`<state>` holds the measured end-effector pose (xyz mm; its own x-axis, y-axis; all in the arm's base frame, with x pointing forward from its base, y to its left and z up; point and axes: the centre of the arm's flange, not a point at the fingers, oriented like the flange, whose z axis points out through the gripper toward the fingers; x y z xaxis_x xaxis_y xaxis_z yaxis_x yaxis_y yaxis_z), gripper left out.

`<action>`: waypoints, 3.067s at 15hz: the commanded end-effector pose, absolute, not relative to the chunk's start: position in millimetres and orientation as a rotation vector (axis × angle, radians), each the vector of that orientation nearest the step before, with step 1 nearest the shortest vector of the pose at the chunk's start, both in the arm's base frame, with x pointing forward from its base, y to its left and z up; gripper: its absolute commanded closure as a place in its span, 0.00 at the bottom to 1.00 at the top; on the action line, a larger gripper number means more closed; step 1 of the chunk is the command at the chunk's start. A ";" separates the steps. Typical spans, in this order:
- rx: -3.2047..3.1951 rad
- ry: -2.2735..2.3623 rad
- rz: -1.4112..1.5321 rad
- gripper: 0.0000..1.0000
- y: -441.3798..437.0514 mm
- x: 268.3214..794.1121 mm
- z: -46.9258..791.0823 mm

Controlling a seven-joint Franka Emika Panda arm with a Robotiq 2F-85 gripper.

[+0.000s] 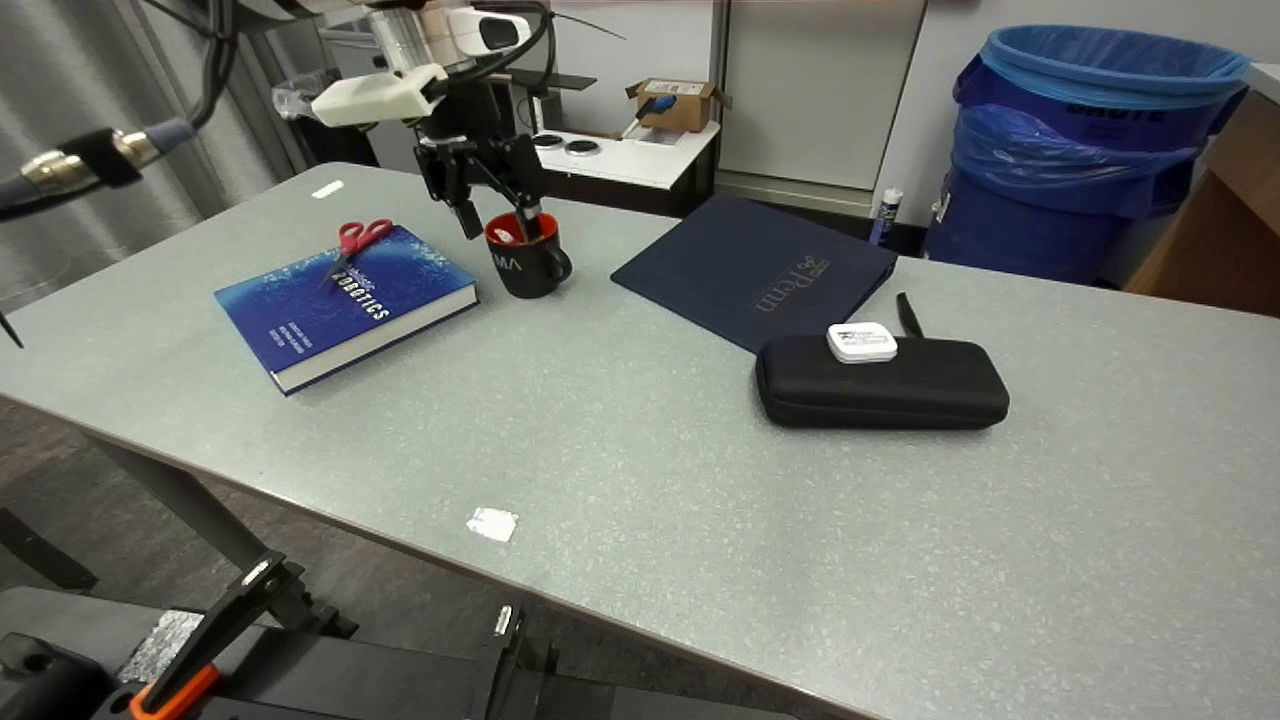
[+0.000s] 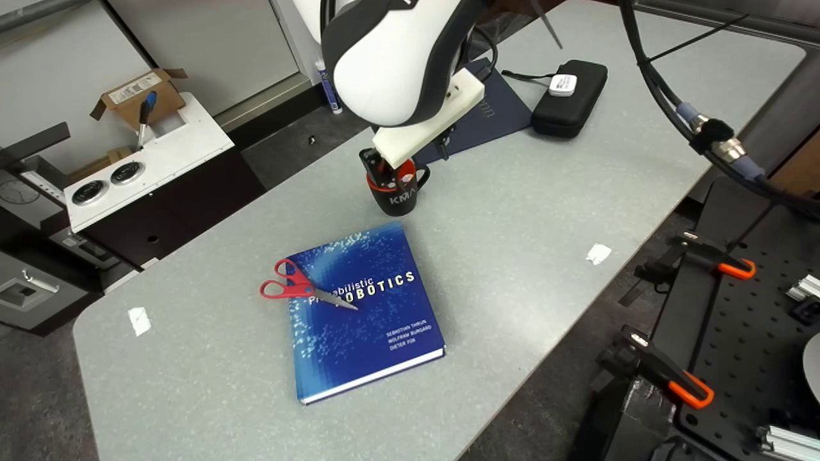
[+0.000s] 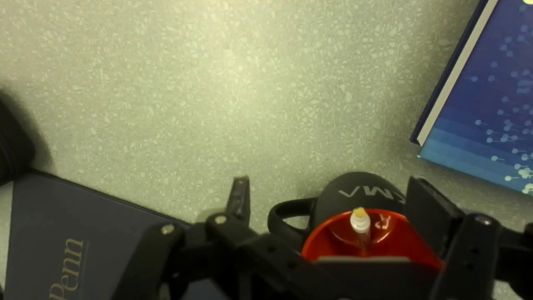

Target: Take the pen out of the mug and put it on the table

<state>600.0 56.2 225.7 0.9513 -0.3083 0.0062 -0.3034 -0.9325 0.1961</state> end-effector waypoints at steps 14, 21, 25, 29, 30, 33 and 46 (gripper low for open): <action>2.898 -0.501 0.173 1.00 56.4 592.8 260.8; 2.846 -0.454 0.266 1.00 72.2 500.2 331.2; 2.818 -0.471 0.126 1.00 61.7 457.4 316.5; 2.742 -0.606 0.007 1.00 36.2 476.7 276.5; 2.732 -0.646 -0.008 1.00 28.5 488.6 265.2; 2.685 -0.756 -0.010 1.00 15.1 519.4 232.2; 2.725 -0.840 -0.019 0.19 21.6 576.6 203.8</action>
